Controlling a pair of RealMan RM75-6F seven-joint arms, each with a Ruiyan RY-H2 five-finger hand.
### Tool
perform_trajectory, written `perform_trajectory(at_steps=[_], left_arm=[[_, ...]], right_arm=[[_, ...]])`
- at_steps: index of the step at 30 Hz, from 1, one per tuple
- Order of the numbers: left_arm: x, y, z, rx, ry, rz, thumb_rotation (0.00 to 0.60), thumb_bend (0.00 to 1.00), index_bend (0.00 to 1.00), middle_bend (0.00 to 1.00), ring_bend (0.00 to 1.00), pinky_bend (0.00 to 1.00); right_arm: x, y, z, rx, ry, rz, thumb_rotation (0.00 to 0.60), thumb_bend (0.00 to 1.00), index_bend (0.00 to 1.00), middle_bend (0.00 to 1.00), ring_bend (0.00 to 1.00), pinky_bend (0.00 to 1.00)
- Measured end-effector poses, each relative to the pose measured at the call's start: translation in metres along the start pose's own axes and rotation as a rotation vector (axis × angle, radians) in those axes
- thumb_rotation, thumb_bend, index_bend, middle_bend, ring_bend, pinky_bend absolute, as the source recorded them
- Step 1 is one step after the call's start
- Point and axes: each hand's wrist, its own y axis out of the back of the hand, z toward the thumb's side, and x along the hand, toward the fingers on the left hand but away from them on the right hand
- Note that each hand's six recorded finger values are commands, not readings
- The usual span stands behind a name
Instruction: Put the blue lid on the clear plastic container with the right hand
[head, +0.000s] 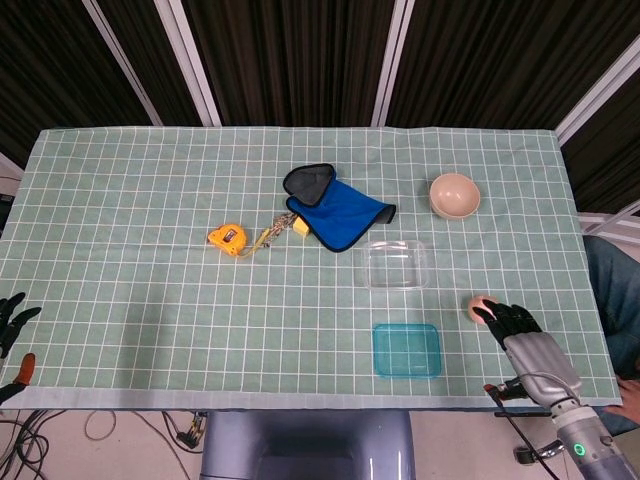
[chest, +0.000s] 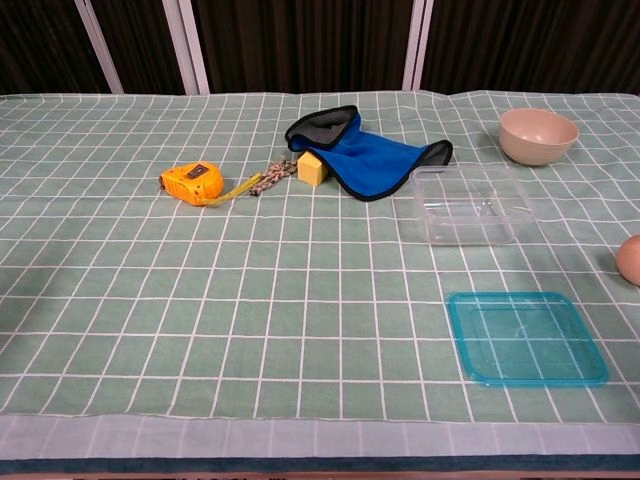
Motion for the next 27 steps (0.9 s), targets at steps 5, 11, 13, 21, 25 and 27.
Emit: perform_trajectory(at_steps=[5, 11, 13, 21, 25, 27], left_arm=[[0.000, 0.000, -0.001, -0.007, 0.004, -0.007, 0.600, 0.52, 0.15, 0.00, 0.00, 0.00], [0.000, 0.000, -0.001, -0.015, 0.005, -0.012, 0.600, 0.52, 0.14, 0.00, 0.00, 0.00], [0.000, 0.000, -0.001, -0.016, 0.006, -0.013, 0.600, 0.52, 0.14, 0.00, 0.00, 0.00], [0.001, 0.000, -0.002, -0.020, 0.013, -0.017, 0.600, 0.52, 0.14, 0.00, 0.00, 0.00], [0.001, -0.001, -0.002, -0.022, 0.014, -0.020, 0.600, 0.52, 0.14, 0.00, 0.00, 0.00], [0.001, -0.001, -0.003, -0.022, 0.015, -0.020, 0.600, 0.52, 0.14, 0.00, 0.00, 0.00]], right_arm=[[-0.023, -0.010, 0.020, 0.046, 0.001, 0.052, 0.600, 0.14, 0.04, 0.04, 0.00, 0.00], [-0.047, -0.035, 0.041, 0.064, -0.009, 0.116, 0.600, 0.14, 0.04, 0.07, 0.00, 0.00], [-0.053, -0.045, 0.049, 0.073, -0.008, 0.140, 0.600, 0.14, 0.04, 0.08, 0.00, 0.00], [-0.074, -0.073, 0.066, 0.083, -0.030, 0.179, 0.600, 0.14, 0.04, 0.13, 0.00, 0.00], [-0.081, -0.083, 0.067, 0.071, -0.049, 0.182, 0.600, 0.14, 0.04, 0.14, 0.00, 0.00], [-0.084, -0.087, 0.067, 0.073, -0.057, 0.181, 0.600, 0.14, 0.04, 0.14, 0.00, 0.00]])
